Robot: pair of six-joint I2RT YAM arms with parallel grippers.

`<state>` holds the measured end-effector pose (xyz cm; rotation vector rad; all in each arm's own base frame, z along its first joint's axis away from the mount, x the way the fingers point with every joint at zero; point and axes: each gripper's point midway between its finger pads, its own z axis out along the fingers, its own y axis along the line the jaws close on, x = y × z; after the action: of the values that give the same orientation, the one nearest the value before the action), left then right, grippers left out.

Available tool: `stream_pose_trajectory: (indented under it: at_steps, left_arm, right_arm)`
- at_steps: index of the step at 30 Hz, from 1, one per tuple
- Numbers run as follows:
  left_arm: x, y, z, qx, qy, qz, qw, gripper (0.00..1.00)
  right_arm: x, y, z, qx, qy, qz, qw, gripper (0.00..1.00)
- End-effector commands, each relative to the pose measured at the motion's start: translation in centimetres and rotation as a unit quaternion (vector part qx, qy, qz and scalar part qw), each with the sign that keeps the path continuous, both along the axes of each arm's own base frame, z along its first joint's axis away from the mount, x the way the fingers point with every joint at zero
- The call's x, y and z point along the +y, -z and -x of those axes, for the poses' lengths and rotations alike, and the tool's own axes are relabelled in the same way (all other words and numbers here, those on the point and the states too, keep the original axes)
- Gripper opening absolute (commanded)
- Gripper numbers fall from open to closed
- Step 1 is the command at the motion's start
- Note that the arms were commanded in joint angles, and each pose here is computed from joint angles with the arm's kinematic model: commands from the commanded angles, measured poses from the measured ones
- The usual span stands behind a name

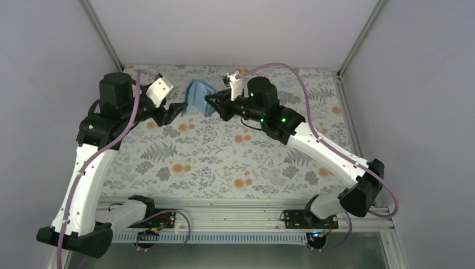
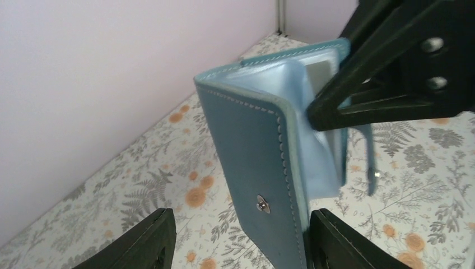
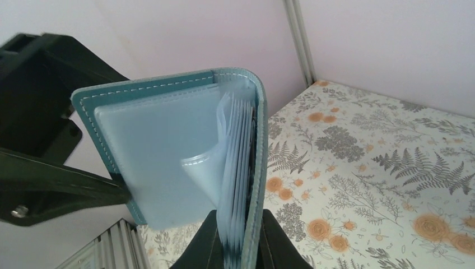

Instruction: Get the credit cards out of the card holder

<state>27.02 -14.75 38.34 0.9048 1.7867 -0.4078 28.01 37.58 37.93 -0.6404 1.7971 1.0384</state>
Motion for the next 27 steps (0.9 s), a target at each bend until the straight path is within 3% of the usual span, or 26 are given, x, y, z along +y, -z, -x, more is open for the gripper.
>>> stream_pose_trajectory:
  at_steps: [1, 5, 8, 10, 15, 17, 24, 27]
  left_arm:
    - [-0.6, -2.2, 2.3, -0.02, 0.047, 0.016, 0.999, 0.59]
    - [-0.9, -2.4, 3.0, -0.013, 0.063, 0.023, 0.998, 0.5]
    - [-1.0, -1.5, 2.9, -0.011, 0.067, 0.015, 0.998, 0.51]
    - [-1.0, -1.2, 2.9, -0.014, 0.067, 0.015, 0.998, 0.57]
    - [-2.1, -1.6, 3.9, -0.01, 0.105, 0.042, 0.994, 0.88]
    - [-1.7, -1.3, 2.6, -0.002, 0.07, 0.047, 0.996, 0.98]
    - [-1.0, -0.2, -0.9, -0.001, 0.002, 0.019, 1.0, 1.0]
    - [-2.1, 0.0, -1.1, 0.022, 0.019, 0.03, 0.999, 1.0]
  right_arm:
    - [-0.2, -2.4, 1.6, -0.05, -0.058, -0.028, 0.997, 0.04]
    - [-0.1, -2.3, 2.4, -0.058, -0.082, -0.027, 0.995, 0.04]
    - [0.1, -2.4, 2.5, -0.055, -0.087, -0.036, 0.994, 0.04]
    - [0.3, -2.2, 2.3, -0.047, -0.085, -0.04, 0.995, 0.04]
    - [0.5, -1.3, -0.1, 0.01, -0.026, -0.049, 0.998, 0.04]
    - [0.6, -1.0, -1.0, 0.039, -0.001, -0.059, 0.997, 0.04]
    - [1.6, -1.6, -0.7, 0.048, 0.027, -0.067, 0.996, 0.04]
    - [2.5, -2.3, 0.1, 0.044, 0.012, -0.07, 0.997, 0.04]
